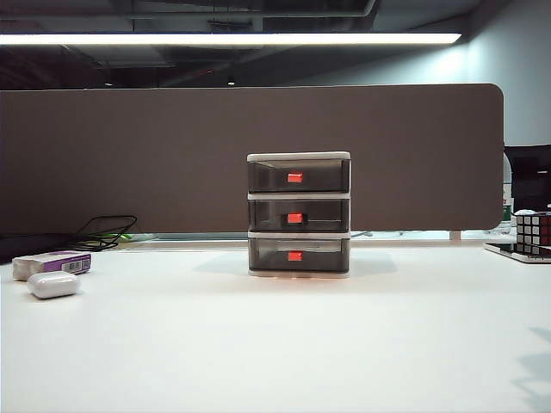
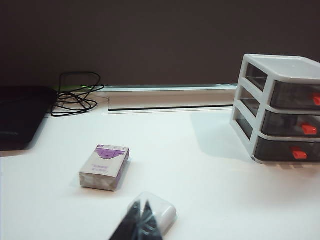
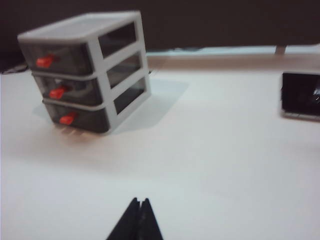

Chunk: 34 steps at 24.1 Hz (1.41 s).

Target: Open the second layer of the drawer on the table, pick up the transparent tape on the table and put it in, and finally close the drawer.

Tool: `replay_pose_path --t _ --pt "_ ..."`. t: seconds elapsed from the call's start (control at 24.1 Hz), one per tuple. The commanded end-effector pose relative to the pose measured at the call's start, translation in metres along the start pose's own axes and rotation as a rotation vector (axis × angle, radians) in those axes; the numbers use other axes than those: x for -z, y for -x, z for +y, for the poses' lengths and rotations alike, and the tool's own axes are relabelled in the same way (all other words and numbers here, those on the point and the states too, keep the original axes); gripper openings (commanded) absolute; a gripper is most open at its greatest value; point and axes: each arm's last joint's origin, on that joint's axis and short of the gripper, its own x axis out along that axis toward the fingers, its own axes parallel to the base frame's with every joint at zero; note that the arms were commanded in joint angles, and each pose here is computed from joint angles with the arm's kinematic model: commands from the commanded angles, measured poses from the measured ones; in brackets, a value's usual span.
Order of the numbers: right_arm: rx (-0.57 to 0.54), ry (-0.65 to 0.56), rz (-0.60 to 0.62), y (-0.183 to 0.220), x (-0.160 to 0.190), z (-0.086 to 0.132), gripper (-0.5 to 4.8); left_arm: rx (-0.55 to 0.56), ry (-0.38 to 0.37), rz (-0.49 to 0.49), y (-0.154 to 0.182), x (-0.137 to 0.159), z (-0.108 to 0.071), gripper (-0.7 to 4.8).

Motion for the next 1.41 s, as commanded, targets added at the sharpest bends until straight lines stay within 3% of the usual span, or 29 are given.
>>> replay_pose_path --t 0.04,0.5,0.83,1.04,1.41 --pt "0.069 0.001 -0.003 0.0019 0.0005 -0.0016 -0.05 0.005 -0.007 -0.019 0.0001 -0.0024 -0.0001 -0.06" --pt "0.168 0.008 -0.030 0.0023 -0.0023 -0.0042 -0.05 -0.009 -0.008 -0.034 0.0002 -0.0038 0.0002 -0.06" --pt "0.174 0.011 -0.045 0.0024 -0.0037 -0.0044 -0.05 -0.145 -0.004 -0.031 0.0005 -0.0031 0.0042 -0.06" --pt "0.160 0.010 -0.042 0.0023 -0.0035 -0.0039 -0.05 -0.022 0.013 0.034 0.0002 0.0030 0.0008 -0.05" --pt "0.161 0.010 -0.039 0.0023 -0.0032 -0.0040 -0.05 -0.013 0.016 0.043 0.0002 0.0038 0.0005 -0.05"
